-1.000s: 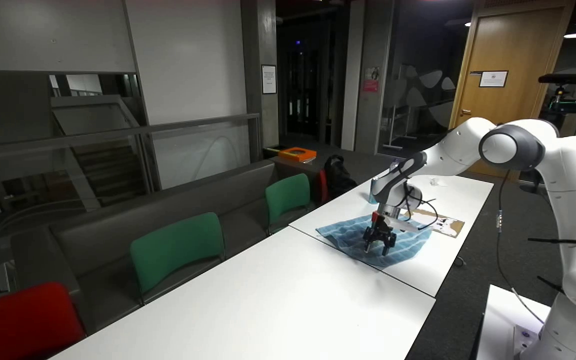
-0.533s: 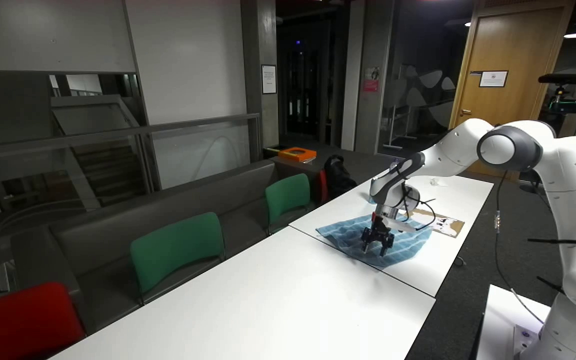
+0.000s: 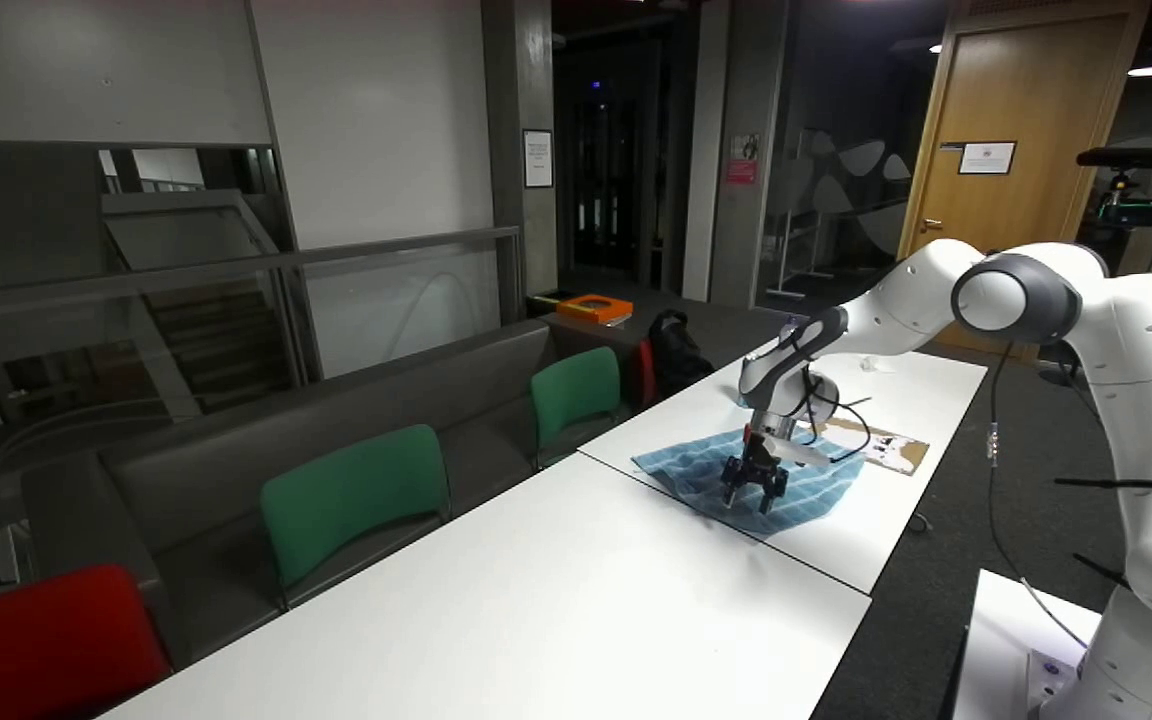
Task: Fold the towel around the blocks
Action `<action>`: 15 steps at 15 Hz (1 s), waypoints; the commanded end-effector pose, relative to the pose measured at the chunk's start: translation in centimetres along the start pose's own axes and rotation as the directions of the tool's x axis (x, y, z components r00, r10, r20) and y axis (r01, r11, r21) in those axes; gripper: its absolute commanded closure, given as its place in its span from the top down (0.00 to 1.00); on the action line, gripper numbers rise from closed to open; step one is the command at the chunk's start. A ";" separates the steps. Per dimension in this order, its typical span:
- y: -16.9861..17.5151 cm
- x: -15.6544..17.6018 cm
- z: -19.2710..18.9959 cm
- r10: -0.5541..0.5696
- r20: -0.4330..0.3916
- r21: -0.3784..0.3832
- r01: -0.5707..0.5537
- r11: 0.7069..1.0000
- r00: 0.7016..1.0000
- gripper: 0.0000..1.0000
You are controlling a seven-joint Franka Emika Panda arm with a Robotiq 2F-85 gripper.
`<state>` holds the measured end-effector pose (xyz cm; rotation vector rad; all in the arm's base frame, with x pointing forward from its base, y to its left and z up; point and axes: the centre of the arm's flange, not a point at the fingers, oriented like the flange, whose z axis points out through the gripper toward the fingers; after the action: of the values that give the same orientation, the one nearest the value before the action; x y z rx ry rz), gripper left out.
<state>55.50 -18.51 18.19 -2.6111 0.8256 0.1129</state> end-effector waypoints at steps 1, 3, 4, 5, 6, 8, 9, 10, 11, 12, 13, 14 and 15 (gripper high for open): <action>0.2 0.8 -0.4 0.033 -0.057 0.023 -0.032 0.999 0.998 1.00; 0.8 1.2 -0.5 0.048 -0.085 0.036 -0.045 0.998 0.995 1.00; 1.1 1.4 -0.5 0.056 -0.097 0.044 -0.052 0.998 0.994 1.00; 1.4 1.6 -0.5 0.071 -0.109 0.052 -0.065 0.996 0.991 1.00; 1.8 1.8 -0.4 0.084 -0.112 0.062 -0.077 0.995 0.990 1.00; 2.6 2.2 0.0 0.111 -0.107 0.079 -0.102 0.992 0.988 1.00; 3.0 2.3 0.3 0.123 -0.105 0.088 -0.114 0.990 0.987 1.00; 3.4 2.4 0.5 0.134 -0.100 0.095 -0.125 0.988 0.986 1.00; 3.6 2.5 0.8 0.142 -0.097 0.100 -0.133 0.986 0.985 1.00; 3.8 2.6 1.0 0.153 -0.092 0.104 -0.143 0.984 0.984 1.00; 4.0 2.7 1.2 0.159 -0.087 0.108 -0.150 0.983 0.983 1.00; 4.0 2.7 1.4 0.162 -0.086 0.114 -0.152 0.982 0.983 1.00; 4.1 2.8 1.6 0.164 -0.083 0.116 -0.154 0.981 0.983 1.00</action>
<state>55.20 -21.85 15.10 -2.4906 1.0450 0.0230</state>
